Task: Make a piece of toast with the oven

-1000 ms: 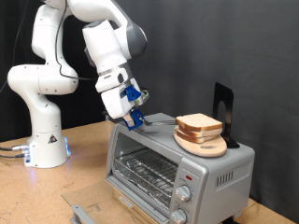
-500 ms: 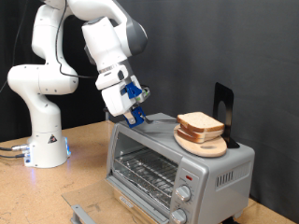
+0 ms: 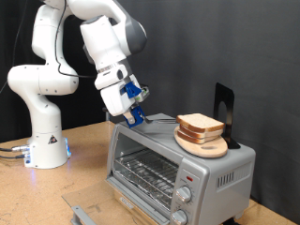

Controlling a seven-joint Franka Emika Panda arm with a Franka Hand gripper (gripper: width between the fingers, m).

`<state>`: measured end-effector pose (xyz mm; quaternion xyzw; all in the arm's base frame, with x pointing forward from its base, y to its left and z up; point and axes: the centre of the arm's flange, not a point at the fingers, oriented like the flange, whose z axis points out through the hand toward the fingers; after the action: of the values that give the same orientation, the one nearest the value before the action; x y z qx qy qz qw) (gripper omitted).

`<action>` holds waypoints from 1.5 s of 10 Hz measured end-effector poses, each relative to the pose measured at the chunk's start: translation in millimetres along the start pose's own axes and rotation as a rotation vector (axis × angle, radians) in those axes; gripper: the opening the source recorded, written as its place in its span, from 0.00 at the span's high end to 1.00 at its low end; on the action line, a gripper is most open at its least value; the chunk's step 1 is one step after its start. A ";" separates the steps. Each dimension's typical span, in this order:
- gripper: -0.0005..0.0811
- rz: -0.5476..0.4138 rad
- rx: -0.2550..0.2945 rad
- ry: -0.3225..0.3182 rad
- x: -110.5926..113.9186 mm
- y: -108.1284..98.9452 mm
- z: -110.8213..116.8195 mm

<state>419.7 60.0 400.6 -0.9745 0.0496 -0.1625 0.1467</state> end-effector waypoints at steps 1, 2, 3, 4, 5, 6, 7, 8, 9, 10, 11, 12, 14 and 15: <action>0.66 0.001 0.002 -0.001 0.2 1.8 -0.9; 0.66 0.003 0.003 0.000 0.5 2.7 -1.5; 0.66 0.005 0.003 0.002 0.9 3.1 -2.0; 0.66 0.008 0.004 0.005 1.8 3.1 -2.9; 0.66 0.012 0.005 0.009 3.1 2.5 -4.0; 0.66 0.015 0.005 0.012 4.2 1.7 -5.0; 0.66 0.015 0.006 0.014 5.1 0.9 -5.8; 0.66 0.015 0.006 0.016 5.9 0.3 -6.4; 0.66 0.015 0.007 0.017 6.4 -0.1 -6.8; 0.66 0.015 0.007 0.018 6.8 -0.3 -7.1; 0.66 0.016 0.004 0.019 7.2 -0.6 -7.1; 0.66 0.016 -0.002 0.022 8.1 -1.4 -6.5; 0.66 0.003 -0.017 0.039 11.0 -6.4 -3.5; 0.66 -0.004 -0.017 0.048 13.3 -9.9 -2.2</action>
<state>432.0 66.9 409.6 -0.9716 0.0526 -0.1857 0.1368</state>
